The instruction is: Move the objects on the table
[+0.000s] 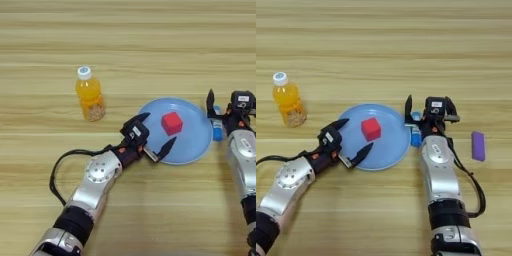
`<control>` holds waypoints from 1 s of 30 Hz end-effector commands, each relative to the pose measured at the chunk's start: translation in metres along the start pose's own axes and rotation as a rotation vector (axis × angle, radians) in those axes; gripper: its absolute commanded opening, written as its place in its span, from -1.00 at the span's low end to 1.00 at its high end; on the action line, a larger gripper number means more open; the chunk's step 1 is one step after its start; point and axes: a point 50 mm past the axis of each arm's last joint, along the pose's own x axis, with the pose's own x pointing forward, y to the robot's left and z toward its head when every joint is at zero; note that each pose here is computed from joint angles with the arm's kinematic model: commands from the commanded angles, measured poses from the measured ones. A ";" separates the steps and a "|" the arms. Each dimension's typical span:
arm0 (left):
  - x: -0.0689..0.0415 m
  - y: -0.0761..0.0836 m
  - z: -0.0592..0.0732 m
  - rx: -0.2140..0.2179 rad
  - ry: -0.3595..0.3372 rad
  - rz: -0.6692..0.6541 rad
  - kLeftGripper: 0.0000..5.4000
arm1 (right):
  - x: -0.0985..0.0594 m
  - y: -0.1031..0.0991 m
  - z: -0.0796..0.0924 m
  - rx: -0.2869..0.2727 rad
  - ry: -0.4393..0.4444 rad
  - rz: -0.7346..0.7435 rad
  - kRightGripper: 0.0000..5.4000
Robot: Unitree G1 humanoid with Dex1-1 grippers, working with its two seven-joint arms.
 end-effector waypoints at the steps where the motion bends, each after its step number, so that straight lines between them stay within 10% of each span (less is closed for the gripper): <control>1: 0.004 -0.001 0.001 0.023 -0.001 -0.025 1.00 | 0.002 0.002 0.003 0.006 -0.010 -0.003 0.99; 30: 0.017 -0.008 0.027 0.103 -0.036 -0.124 1.00 | 0.001 0.008 0.004 0.013 -0.009 0.001 0.99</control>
